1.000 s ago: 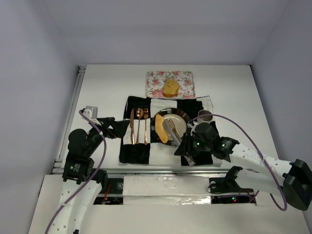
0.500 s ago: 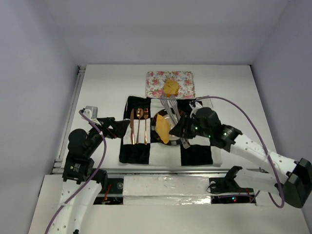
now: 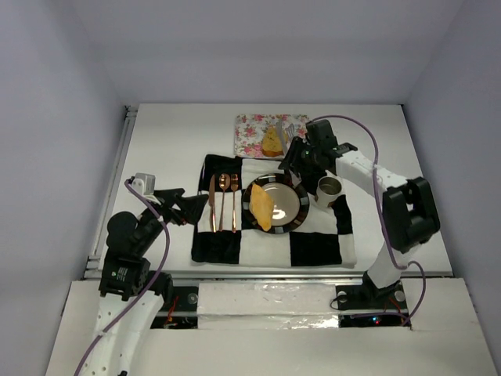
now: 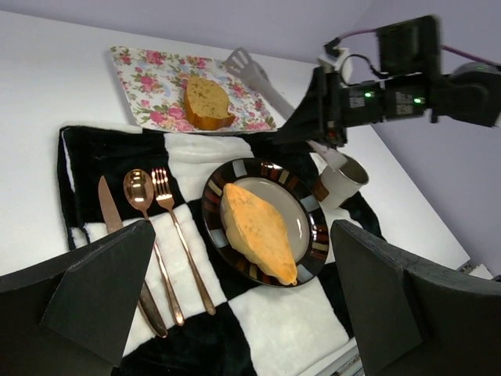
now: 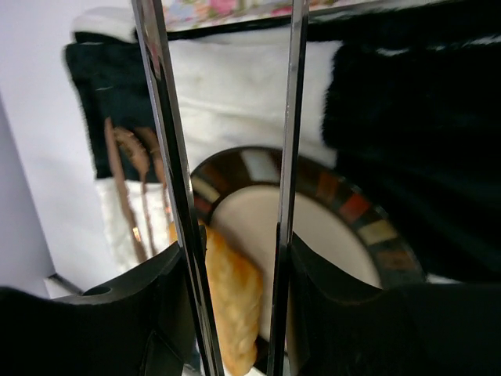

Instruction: Place the bread

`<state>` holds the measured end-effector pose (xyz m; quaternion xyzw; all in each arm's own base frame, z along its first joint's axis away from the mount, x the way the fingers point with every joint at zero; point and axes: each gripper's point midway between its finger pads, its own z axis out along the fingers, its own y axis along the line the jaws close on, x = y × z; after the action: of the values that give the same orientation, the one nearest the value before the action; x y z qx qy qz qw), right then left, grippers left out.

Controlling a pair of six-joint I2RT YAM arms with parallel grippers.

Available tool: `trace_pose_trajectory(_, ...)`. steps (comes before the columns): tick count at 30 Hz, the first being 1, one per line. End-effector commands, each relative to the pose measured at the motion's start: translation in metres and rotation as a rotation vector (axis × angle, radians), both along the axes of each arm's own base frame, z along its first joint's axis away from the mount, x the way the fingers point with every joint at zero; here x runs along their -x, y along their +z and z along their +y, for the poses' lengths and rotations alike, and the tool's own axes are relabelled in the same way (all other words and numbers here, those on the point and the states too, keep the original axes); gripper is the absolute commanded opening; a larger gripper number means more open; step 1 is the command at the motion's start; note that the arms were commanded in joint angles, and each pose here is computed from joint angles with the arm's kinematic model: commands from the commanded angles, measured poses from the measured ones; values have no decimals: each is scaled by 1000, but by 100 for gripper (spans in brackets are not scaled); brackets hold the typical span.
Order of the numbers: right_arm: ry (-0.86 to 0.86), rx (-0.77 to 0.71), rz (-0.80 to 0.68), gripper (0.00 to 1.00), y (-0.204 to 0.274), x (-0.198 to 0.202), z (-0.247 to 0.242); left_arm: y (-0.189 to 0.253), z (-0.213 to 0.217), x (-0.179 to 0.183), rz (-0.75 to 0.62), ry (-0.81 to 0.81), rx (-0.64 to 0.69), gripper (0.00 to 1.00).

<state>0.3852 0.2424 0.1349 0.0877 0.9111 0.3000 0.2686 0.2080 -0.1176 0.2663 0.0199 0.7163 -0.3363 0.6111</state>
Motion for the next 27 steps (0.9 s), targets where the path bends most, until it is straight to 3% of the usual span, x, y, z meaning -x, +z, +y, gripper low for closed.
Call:
trace_pose_trajectory(1,29,-4,33,46,-2,-13,-2,13,-5,4,-72,-35,5,96)
trace_pose_trajectory(7,-12,11,60,46,-18,-33,-7,17,-11,10,-87,-64,9,97)
trace_pose_trajectory(17,62,-62,147,43,-45,-25,11,17,-12,12,-93,-70,8,97)
trace_pose_trajectory(24,50,-66,84,16,-31,-28,8,17,-11,11,-89,-64,9,97)
trace_pose_trajectory(27,49,-85,18,13,-4,-24,6,17,-11,11,-86,-63,8,97)
